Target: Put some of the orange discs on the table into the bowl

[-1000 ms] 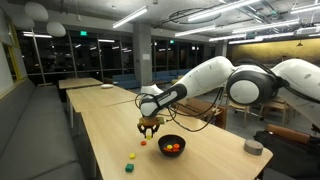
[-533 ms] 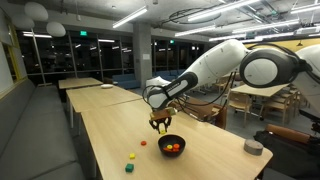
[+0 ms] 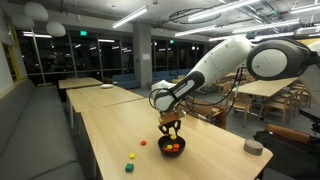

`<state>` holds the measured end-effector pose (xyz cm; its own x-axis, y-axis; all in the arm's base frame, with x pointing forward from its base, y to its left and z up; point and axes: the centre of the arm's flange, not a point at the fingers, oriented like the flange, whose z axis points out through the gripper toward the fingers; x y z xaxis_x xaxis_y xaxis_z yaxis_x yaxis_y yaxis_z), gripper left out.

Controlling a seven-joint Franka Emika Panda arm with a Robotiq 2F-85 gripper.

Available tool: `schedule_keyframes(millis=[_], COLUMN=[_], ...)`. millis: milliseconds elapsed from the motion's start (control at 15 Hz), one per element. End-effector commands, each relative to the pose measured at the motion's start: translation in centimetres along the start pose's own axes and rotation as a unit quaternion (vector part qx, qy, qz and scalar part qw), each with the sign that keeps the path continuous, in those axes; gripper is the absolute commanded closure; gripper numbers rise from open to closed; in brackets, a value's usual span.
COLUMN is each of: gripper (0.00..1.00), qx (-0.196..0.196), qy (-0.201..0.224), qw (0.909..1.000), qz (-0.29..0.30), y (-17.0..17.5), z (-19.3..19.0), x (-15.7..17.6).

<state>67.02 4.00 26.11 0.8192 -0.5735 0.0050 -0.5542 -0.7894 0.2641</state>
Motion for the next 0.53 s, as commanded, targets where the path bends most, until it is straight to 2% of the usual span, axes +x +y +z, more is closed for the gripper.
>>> schedule_keyframes(millis=[0, 267, 333, 467], gripper=[0.32, 0.05, 0.00, 0.00], qx=[0.012, 0.021, 0.028, 0.047], qy=[-0.026, -0.041, -0.041, -0.037], qw=[0.9995, 0.9989, 0.9987, 0.9982], qz=[-0.013, -0.011, -0.007, 0.005], y=[0.4, -0.4, -0.6, -0.9], z=[0.7, 1.7, 1.6, 1.3], x=[-1.5, -1.9, -1.7, -1.3])
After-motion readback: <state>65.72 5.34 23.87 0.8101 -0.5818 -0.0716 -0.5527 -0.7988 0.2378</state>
